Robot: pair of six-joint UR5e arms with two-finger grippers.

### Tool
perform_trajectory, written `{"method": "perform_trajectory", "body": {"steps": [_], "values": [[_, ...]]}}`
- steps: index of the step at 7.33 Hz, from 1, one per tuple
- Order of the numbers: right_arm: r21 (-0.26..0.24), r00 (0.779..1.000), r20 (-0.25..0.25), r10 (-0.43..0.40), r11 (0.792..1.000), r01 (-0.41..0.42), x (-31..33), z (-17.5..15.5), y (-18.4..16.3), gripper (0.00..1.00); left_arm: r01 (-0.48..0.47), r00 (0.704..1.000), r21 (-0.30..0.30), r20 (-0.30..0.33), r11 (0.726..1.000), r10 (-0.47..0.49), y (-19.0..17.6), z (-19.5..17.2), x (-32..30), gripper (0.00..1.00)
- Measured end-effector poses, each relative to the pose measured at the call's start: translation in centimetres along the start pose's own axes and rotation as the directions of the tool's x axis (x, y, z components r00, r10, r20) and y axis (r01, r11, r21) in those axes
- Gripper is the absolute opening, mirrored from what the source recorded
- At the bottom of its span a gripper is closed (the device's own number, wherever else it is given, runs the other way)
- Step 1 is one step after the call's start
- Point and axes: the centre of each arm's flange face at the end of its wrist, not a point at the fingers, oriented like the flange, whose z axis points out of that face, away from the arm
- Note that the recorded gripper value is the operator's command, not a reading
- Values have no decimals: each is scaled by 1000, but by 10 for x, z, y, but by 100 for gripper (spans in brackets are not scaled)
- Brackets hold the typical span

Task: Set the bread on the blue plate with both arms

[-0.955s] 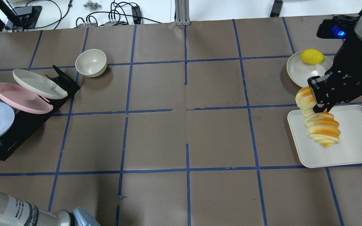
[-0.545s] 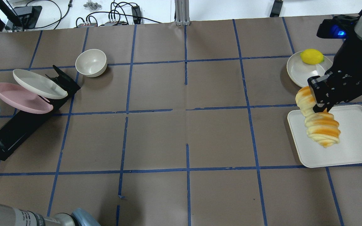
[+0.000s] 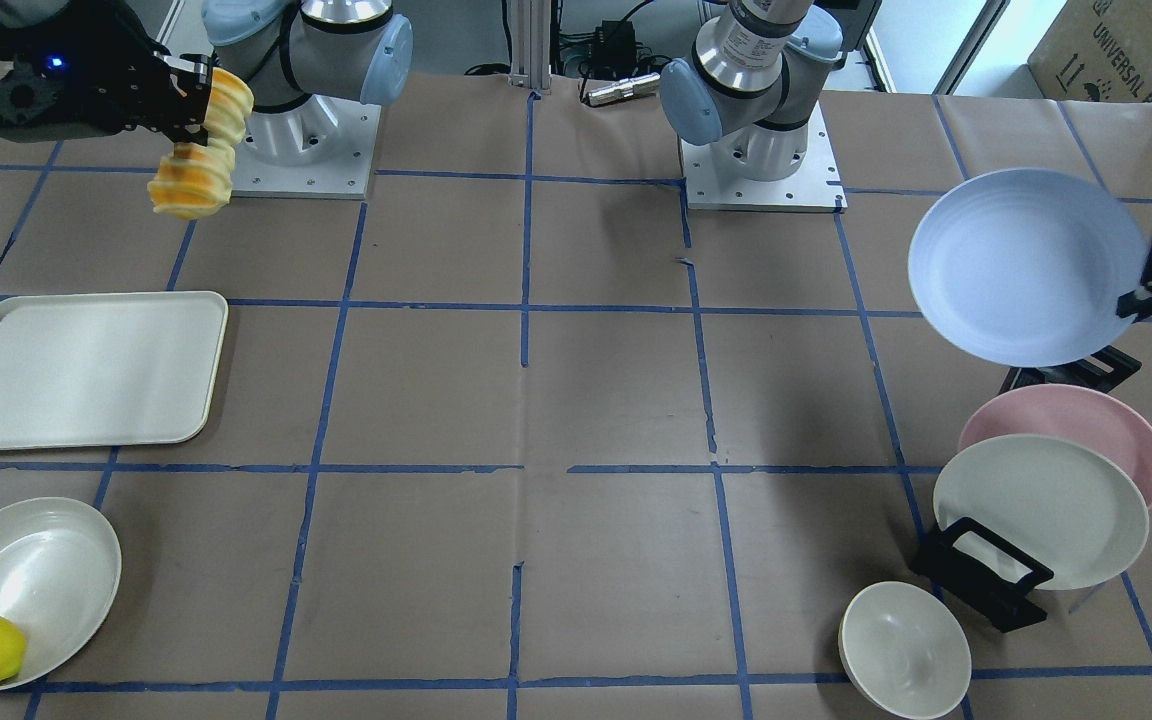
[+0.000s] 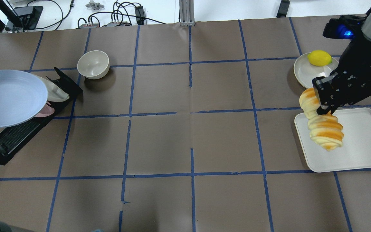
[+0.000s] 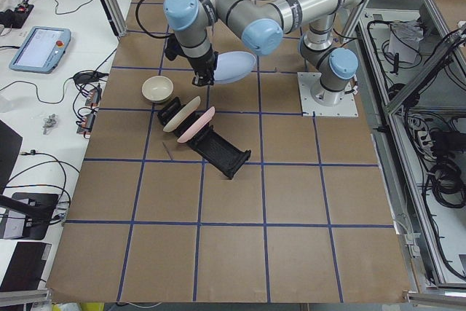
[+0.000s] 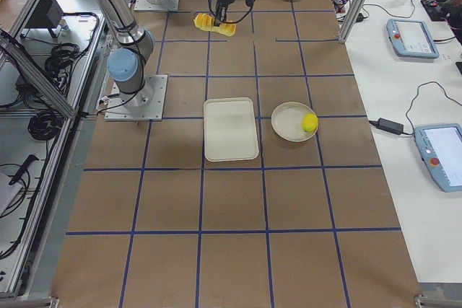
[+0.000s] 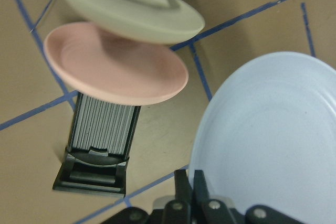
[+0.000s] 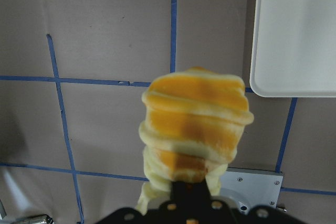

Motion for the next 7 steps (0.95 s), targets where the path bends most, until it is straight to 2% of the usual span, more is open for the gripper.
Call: {"method": "perform_trajectory", "body": {"steps": [1, 3, 5, 7], "values": [[0, 1000, -1, 0, 1000, 0, 0, 0, 0, 4, -20, 1000, -16, -5, 1000, 20, -45, 11, 48, 5], [1, 1000, 0, 0, 1000, 0, 0, 0, 0, 4, 1, 1000, -41, -23, 999, -2, -117, 44, 141, 5], [1, 1000, 0, 0, 1000, 0, 0, 0, 0, 4, 0, 999, -37, -43, 999, -2, -169, 94, 189, 5], [0, 1000, -1, 0, 1000, 0, 0, 0, 0, 5, 11, 997, 0, -75, 1000, -11, -211, 143, 223, 5]]}}
